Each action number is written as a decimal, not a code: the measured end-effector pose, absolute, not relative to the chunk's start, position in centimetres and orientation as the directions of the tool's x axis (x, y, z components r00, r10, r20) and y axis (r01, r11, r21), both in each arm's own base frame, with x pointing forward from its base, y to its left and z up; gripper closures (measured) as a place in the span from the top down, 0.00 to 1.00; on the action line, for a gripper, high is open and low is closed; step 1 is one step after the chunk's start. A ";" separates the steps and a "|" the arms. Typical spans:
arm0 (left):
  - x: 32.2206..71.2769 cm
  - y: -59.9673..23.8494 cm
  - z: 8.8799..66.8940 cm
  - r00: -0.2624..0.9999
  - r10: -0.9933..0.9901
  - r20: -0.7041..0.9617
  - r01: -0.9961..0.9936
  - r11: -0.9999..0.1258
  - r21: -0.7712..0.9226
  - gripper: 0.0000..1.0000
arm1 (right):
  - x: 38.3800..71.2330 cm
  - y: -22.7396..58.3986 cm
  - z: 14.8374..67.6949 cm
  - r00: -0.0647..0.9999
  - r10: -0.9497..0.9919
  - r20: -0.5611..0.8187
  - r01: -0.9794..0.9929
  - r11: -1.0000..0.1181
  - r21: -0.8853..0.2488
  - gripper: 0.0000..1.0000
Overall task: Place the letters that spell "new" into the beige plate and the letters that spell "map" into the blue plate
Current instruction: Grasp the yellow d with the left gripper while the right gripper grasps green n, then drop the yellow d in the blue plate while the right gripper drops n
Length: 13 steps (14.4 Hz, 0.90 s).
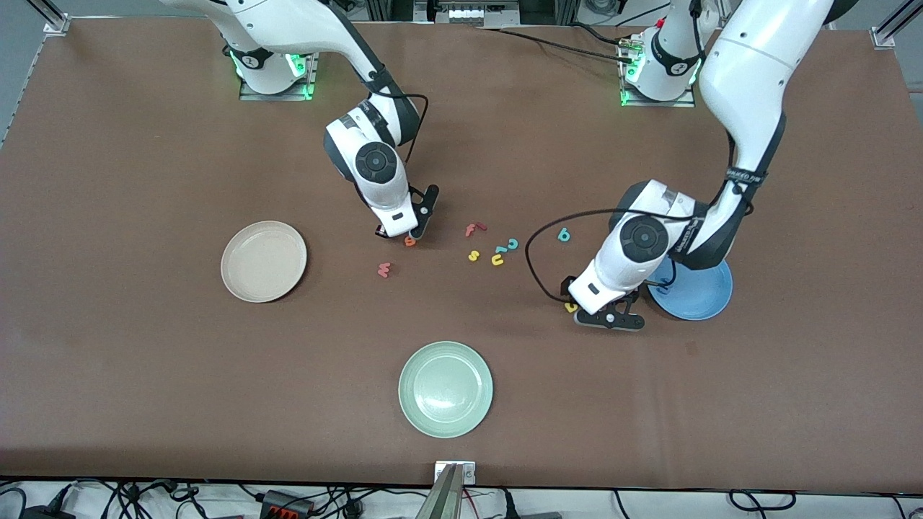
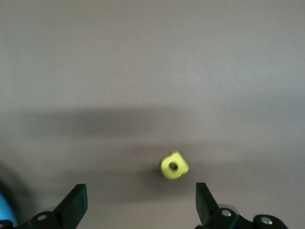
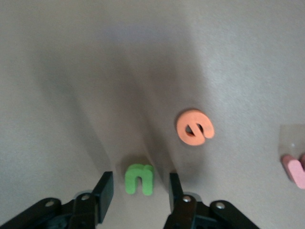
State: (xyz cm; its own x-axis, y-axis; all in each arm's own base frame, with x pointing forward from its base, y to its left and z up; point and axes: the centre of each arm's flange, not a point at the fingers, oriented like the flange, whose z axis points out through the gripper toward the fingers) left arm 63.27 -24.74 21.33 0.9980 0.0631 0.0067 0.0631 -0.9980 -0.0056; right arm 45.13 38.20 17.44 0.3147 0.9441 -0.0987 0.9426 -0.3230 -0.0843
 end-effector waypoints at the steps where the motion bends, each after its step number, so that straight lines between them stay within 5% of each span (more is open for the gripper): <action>1: 63.4 -25.1 20.7 0.988 0.154 0.002 0.154 -0.988 -0.002 1.00 | 44.9 38.5 17.4 0.308 0.946 -0.098 0.945 -0.316 -0.084 0.52; 4: 63.3 -25.7 19.3 0.960 0.281 -0.014 0.281 -0.960 -0.004 1.00 | 44.8 38.7 17.5 0.288 0.952 -0.101 0.953 -0.296 -0.073 0.44; 5: 63.1 -25.9 18.7 0.957 0.289 -0.023 0.289 -0.957 -0.008 0.93 | 44.8 38.7 17.5 0.285 0.953 -0.101 0.954 -0.292 -0.070 0.30; 6: 62.9 -26.0 17.9 0.955 0.296 -0.032 0.296 -0.955 -0.012 0.84 | 44.8 38.7 17.6 0.283 0.954 -0.101 0.954 -0.291 -0.070 0.26; 8: 62.8 -26.1 17.1 0.953 0.299 -0.043 0.298 -0.954 -0.016 0.63 | 44.9 38.7 17.6 0.283 0.954 -0.101 0.954 -0.290 -0.069 0.26; 13: 62.9 -26.6 17.4 0.955 0.295 -0.038 0.295 -0.955 -0.008 0.39 | 47.3 36.0 18.0 0.338 0.935 -0.108 0.938 -0.345 -0.045 0.26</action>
State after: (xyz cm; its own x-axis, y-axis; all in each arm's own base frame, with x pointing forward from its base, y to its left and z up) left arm 62.88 -26.61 17.37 0.9547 0.2950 -0.0379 0.2949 -0.9555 -0.0080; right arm 47.27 36.04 17.96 0.3384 0.9347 -0.1085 0.9377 -0.3446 -0.0447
